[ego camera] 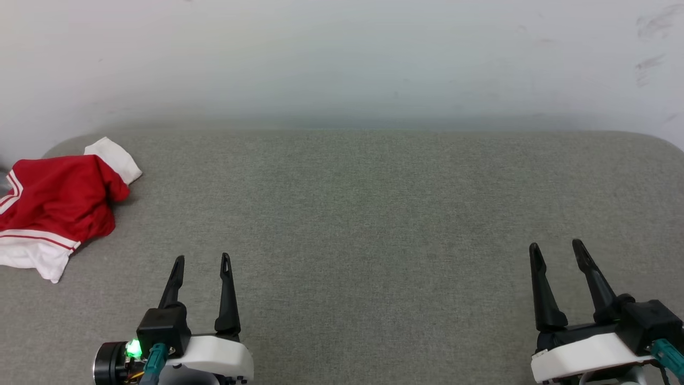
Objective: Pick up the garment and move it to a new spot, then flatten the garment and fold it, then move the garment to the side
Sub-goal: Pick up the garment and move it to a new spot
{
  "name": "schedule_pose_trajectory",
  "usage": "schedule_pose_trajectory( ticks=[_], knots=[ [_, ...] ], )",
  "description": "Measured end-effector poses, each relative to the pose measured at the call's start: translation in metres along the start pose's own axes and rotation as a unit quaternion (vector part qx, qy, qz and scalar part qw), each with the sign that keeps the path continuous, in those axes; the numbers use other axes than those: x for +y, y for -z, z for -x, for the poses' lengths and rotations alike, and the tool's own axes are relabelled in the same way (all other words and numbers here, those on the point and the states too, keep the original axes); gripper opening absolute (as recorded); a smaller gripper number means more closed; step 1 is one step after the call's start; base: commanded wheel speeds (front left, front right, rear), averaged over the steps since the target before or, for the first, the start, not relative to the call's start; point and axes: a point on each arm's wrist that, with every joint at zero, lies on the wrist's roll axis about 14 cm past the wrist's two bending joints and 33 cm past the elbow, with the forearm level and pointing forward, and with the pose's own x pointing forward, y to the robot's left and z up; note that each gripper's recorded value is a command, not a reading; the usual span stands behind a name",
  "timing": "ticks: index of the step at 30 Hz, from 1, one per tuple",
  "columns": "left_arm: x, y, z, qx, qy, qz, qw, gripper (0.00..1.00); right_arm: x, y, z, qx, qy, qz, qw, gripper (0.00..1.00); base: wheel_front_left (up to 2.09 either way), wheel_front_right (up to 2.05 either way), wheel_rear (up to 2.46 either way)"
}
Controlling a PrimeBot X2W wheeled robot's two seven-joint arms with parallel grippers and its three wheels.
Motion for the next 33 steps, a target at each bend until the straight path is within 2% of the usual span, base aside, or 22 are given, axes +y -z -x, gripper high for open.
schedule_pose_trajectory(
  ticks=[9,17,33],
  knots=[
    [0.021,-0.001,0.007,0.001,-0.031,0.002,1.0,1.0,0.021,0.006,-0.012,0.006,-0.033,-0.004,0.999,1.0,0.0,0.0,0.0],
    [0.053,-0.004,0.02,-0.001,-0.08,-0.001,0.997,1.0,0.053,0.018,-0.027,0.017,-0.081,-0.013,0.997,1.0,0.0,0.0,0.0],
    [0.122,-0.008,0.069,0.006,-0.197,-0.016,0.98,1.0,0.131,0.036,-0.049,0.032,-0.192,-0.029,0.981,1.0,0.0,0.0,0.0]
  ],
)
